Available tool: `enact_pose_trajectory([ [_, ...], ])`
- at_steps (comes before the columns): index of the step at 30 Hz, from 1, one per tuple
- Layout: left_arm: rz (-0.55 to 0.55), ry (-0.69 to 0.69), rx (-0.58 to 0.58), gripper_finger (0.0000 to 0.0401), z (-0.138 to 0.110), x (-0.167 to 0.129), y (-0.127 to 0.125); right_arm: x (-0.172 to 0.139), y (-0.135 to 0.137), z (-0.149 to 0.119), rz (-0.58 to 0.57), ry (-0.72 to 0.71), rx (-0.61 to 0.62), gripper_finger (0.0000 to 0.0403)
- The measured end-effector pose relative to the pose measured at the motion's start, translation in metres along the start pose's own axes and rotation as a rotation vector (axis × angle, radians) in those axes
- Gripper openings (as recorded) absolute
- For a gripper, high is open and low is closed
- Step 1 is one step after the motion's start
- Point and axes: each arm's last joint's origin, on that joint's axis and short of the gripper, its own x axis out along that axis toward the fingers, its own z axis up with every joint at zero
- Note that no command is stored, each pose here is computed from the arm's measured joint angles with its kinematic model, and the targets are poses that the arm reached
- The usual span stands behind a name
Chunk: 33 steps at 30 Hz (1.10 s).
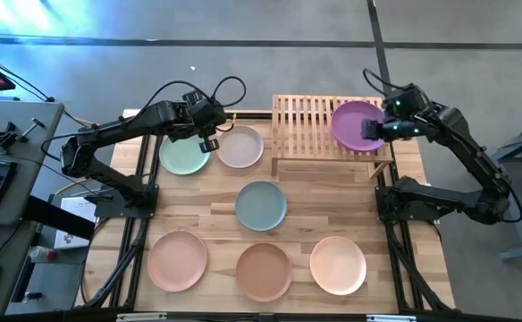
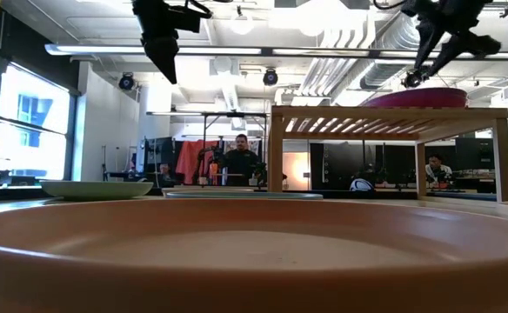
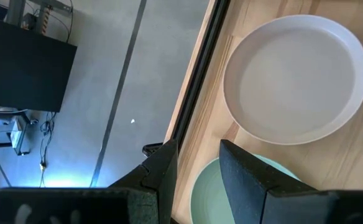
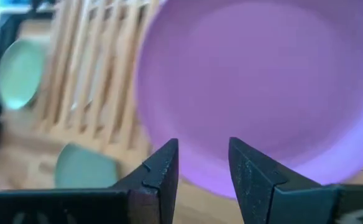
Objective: Place and stack plates onto a shelf
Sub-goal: Stack the green plate on the purple plate on the shelf
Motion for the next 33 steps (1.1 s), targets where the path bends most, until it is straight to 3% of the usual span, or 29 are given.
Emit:
enact_pose_trajectory([
  [7, 0.0, -0.001, 0.0, 0.011, 0.0, 0.0, 0.0, -0.001, 0.012, 0.007, 0.247, -0.006, -0.146, 0.0118],
  [15, 0.0, -0.002, -0.001, 0.011, 0.0, 0.0, 0.0, -0.01, 0.039, 0.037, 0.571, -0.257, -0.303, 0.0118],
  [19, 0.001, -0.004, -0.002, 0.011, 0.0, 0.0, 0.0, -0.013, 0.053, 0.044, 0.727, -0.301, -0.386, 0.0118],
  [25, 0.0, -0.006, -0.004, 0.011, 0.001, 0.0, 0.0, -0.012, 0.07, 0.037, 0.823, -0.267, -0.46, 0.0118],
  [33, -0.005, -0.034, -0.02, 0.011, 0.004, 0.001, 0.0, -0.009, 0.086, 0.014, 0.863, -0.152, -0.524, 0.0118],
])
